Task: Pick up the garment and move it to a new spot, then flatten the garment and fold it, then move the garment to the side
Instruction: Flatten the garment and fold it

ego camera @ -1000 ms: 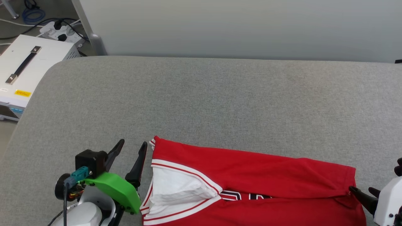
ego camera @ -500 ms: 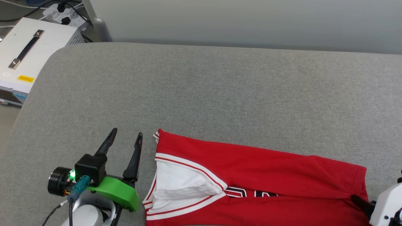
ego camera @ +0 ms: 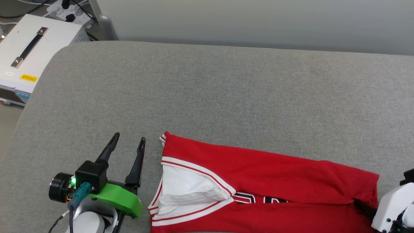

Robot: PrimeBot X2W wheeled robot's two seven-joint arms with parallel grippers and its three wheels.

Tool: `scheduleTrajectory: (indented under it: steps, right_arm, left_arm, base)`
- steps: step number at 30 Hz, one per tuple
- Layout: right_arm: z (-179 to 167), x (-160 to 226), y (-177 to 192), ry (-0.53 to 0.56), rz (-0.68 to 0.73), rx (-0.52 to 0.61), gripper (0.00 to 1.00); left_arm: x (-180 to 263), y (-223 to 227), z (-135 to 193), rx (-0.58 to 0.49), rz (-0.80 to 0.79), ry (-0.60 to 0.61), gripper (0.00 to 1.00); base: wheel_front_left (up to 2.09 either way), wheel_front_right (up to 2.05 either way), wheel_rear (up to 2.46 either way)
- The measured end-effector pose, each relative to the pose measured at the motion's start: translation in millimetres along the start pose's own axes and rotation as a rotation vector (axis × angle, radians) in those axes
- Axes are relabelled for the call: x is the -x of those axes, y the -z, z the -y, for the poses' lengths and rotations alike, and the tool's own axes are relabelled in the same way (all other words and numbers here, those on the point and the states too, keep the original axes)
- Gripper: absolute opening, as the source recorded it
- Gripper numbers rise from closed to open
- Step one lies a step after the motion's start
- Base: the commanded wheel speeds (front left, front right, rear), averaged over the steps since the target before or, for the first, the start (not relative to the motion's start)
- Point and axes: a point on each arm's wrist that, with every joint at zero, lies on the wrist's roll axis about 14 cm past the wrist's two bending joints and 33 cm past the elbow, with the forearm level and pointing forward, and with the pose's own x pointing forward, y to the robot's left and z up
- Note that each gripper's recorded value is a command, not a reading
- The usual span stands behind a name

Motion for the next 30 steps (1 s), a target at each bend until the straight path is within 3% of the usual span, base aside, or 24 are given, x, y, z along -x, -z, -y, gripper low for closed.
scheduleTrajectory:
  steps: [1, 2, 3, 16, 30]
  right_arm:
    - [-4, 0, 1, -0.014, -0.002, -0.008, 0.69]
    - [-6, -1, 2, -0.022, -0.004, -0.012, 0.25]
    - [-8, -1, 3, -0.029, -0.007, -0.011, 0.00]
    - [2, 7, -15, -0.006, 0.095, 0.026, 0.00]
    - [71, 42, -54, 0.195, 0.235, 0.090, 0.00]
  left_arm:
    - [0, 1, 0, 0.000, -0.001, 0.000, 1.00]
    - [0, 1, 1, 0.001, -0.002, 0.002, 1.00]
    - [0, 2, 2, 0.003, -0.003, 0.005, 1.00]
    - [3, 3, -1, 0.015, 0.005, -0.007, 1.00]
    - [6, -1, 3, 0.037, 0.025, -0.008, 1.00]
  base:
    - [0.00, 0.00, 0.00]
    - [0.00, 0.00, 0.00]
    - [0.00, 0.00, 0.00]
    - [0.00, 0.00, 0.00]
    - [0.00, 0.00, 0.00]
